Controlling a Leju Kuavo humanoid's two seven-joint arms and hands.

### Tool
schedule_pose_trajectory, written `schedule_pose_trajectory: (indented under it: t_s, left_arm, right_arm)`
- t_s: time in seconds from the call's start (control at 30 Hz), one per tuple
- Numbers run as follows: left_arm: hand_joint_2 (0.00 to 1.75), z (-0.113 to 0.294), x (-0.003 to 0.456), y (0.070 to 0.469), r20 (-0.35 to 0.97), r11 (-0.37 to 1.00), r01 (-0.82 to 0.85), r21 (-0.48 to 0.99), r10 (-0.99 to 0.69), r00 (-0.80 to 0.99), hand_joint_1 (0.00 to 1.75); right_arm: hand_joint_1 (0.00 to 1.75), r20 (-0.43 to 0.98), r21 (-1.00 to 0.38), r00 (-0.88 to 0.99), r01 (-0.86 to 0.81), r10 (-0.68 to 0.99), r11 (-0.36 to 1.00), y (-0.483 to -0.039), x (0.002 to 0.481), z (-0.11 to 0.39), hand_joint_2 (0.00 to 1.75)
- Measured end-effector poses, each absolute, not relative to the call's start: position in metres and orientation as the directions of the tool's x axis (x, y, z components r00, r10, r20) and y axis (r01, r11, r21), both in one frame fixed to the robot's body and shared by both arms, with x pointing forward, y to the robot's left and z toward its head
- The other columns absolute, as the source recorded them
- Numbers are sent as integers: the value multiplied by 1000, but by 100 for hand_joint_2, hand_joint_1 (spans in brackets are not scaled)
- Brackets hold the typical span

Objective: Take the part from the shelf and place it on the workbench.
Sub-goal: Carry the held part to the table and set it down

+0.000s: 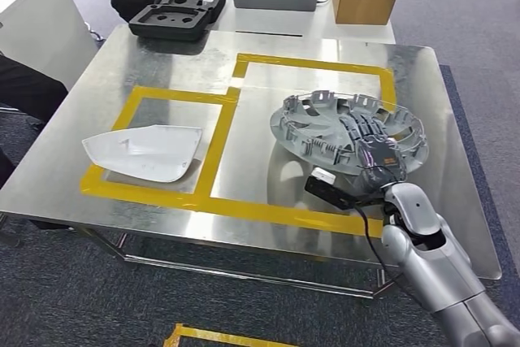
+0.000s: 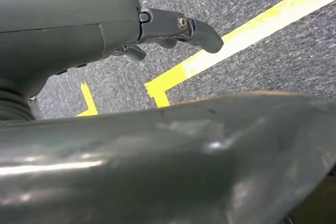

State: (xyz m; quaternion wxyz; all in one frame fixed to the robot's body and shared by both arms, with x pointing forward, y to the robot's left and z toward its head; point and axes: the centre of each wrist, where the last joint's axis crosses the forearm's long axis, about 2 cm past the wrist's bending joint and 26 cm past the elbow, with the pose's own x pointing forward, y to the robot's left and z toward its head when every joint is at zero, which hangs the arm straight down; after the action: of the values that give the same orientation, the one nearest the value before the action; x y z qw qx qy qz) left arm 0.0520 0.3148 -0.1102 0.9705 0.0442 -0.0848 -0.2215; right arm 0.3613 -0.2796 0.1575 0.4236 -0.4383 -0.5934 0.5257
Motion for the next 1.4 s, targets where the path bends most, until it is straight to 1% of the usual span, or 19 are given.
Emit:
schedule_pose_trajectory:
  t_s: [0.13, 0.33, 0.5, 0.73, 0.93, 1.17, 1.23, 1.3, 1.4]
  left_arm:
    - [0, -110, 50, 314, 143, 901, 417, 121, -431, 891, 0]
    - [0, -111, 48, 314, 139, 907, 403, 118, -417, 898, 0]
    - [0, -111, 43, 314, 135, 917, 384, 112, -397, 908, 0]
    - [0, -112, 38, 314, 130, 921, 375, 107, -386, 913, 0]
    - [0, -112, 37, 314, 130, 925, 365, 102, -376, 917, 0]
    - [0, -112, 36, 313, 130, 928, 360, 99, -370, 920, 0]
    - [0, -112, 35, 313, 130, 931, 352, 96, -362, 923, 0]
    - [0, -112, 34, 313, 130, 934, 346, 93, -356, 926, 0]
    - [0, -112, 34, 313, 132, 936, 340, 92, -350, 927, 0]
  right_arm:
    - [0, 54, -996, -255, 50, 965, 70, -274, 366, 166, 175]
    - [0, 103, -993, -222, -80, 970, 87, -263, 373, 180, 175]
    - [0, 160, -977, -259, -182, 953, 115, -247, 386, 211, 175]
    - [0, 175, -976, -336, -185, 925, 117, -229, 389, 239, 175]
    - [0, 217, -958, -393, -263, 893, 117, -219, 392, 254, 175]
    - [0, 241, -947, -422, -298, 874, 118, -215, 393, 261, 175]
    - [0, 206, -954, -456, -289, 866, 75, -211, 393, 272, 175]
    - [0, 135, -970, -476, -243, 869, 17, -208, 392, 279, 175]
    - [0, 97, -973, -490, -228, 866, -20, -207, 390, 283, 175]
